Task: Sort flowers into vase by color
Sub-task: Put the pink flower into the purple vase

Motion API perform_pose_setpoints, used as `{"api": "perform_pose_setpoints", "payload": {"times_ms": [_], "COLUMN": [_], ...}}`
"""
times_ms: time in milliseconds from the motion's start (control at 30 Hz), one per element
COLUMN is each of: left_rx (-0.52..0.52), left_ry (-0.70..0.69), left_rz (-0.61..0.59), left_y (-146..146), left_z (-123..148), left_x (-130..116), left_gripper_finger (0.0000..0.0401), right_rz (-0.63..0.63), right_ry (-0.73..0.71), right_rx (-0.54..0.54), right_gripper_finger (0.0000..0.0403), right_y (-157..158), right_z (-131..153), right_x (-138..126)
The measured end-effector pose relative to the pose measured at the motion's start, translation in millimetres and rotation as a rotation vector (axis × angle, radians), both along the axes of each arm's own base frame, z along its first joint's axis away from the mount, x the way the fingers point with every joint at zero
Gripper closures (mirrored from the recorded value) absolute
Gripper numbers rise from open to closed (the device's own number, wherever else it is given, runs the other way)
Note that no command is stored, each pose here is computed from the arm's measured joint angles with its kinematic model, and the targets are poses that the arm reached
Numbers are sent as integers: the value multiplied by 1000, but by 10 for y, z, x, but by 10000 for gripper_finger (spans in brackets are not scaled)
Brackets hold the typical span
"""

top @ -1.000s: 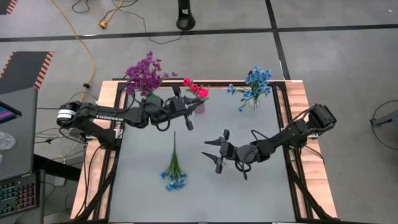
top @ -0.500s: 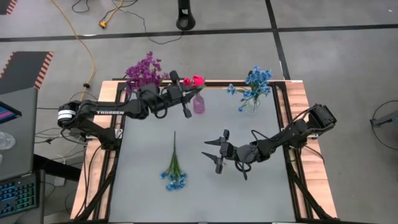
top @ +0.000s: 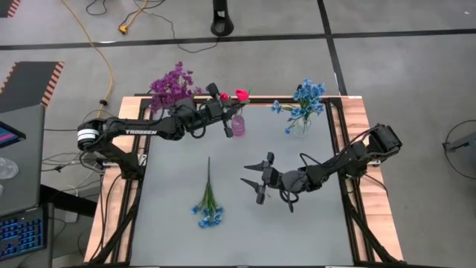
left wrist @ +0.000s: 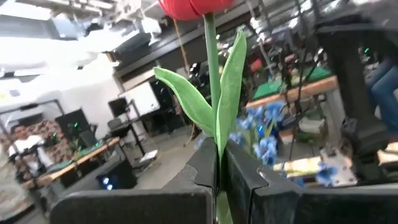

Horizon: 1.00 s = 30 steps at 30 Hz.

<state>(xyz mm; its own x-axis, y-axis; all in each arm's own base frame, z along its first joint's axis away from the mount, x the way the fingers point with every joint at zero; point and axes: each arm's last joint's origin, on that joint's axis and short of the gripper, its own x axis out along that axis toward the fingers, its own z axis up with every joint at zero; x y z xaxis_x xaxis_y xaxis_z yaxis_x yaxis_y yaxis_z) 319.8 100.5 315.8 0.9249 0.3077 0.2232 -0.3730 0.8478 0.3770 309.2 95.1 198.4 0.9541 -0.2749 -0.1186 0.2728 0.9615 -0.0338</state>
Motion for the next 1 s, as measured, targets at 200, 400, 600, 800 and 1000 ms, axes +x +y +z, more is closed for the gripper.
{"api": "perform_pose_setpoints", "payload": {"times_ms": [200, 400, 600, 800, 1000], "left_rx": [10, -9, -27, -113, -128], "left_ry": [27, 33, 45, 52, 76], "left_rz": [39, 44, 61, 157, 165], "left_y": [15, 33, 49, 88, 89], "left_z": [-21, -33, -50, -87, -113], "left_x": [0, -3, -5, -17, -15], "left_gripper_finger": [401, 401, 401, 401, 401], "right_rz": [0, 0, 0, 0, 0], "right_ry": [8, 20, 20, 20, 22], "right_rx": [-3, -7, -7, -7, -8], "right_gripper_finger": [163, 163, 163, 163, 163], "right_y": [-1, -2, -2, -2, -2], "right_z": [-7, -19, -19, -19, -21], "right_x": [-1, -2, -2, -2, -3]}}
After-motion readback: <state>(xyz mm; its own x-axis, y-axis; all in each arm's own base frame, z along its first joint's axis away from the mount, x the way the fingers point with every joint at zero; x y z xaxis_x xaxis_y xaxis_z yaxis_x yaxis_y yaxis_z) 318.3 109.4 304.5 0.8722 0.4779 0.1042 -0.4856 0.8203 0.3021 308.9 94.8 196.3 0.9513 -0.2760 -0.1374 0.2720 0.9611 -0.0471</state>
